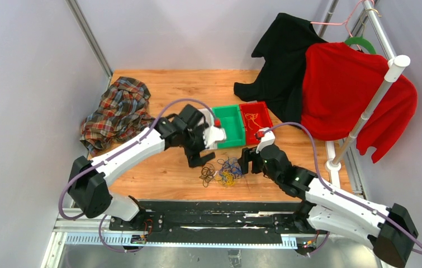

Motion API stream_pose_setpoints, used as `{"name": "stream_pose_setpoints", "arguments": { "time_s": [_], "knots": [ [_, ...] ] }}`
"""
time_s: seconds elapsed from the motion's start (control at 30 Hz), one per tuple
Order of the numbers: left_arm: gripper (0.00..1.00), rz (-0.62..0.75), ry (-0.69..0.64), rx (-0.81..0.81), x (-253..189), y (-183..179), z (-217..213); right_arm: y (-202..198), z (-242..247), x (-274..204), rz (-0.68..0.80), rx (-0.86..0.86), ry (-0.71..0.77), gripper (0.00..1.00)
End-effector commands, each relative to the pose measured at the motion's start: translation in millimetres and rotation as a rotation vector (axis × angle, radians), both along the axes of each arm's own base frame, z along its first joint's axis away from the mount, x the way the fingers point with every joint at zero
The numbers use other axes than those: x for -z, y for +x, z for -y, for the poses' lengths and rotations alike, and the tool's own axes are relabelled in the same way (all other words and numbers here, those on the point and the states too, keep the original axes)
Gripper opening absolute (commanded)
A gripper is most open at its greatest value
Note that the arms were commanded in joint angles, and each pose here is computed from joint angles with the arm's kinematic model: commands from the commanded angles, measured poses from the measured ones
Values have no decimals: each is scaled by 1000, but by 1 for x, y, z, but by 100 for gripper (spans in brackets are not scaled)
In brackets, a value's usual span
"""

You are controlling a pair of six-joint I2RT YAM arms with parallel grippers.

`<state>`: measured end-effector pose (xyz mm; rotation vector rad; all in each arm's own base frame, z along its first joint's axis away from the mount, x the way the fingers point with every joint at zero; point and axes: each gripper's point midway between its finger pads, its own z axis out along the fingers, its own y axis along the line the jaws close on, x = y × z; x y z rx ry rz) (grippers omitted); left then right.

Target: Untangle the cables

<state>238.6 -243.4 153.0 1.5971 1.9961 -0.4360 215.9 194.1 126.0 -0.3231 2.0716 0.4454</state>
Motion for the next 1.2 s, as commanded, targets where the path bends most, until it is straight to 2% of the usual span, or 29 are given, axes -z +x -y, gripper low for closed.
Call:
{"name": "stream_pose_setpoints", "arguments": {
  "time_s": [0.0,0.1,0.37,0.5,0.67,0.7,0.73,0.83,0.9,1.17],
  "knots": [
    [92,-196,11,98,40,-59,2,7,-12,13,10,-17,-1,77],
    [90,-223,5,100,55,-65,8,11,-20,21,-7,-15,5,77],
    [83,-165,-1,97,92,-40,26,17,-25,43,-43,22,8,75],
    [76,-154,29,111,110,-37,23,16,-23,53,-63,40,5,74],
    [60,-137,78,115,126,-35,17,16,-19,58,-63,57,-2,71],
    [54,-136,88,114,127,-33,16,16,-19,59,-64,61,-1,70],
    [46,-129,93,113,127,-32,15,16,-18,60,-64,62,-1,70],
    [14,-103,98,117,121,-30,13,15,-17,65,-75,68,1,67],
    [2,-91,114,114,112,-29,9,14,-17,69,-81,67,-3,65],
    [1,-10,74,156,31,-37,-1,9,-8,72,-74,69,-19,56]
  ]
}}
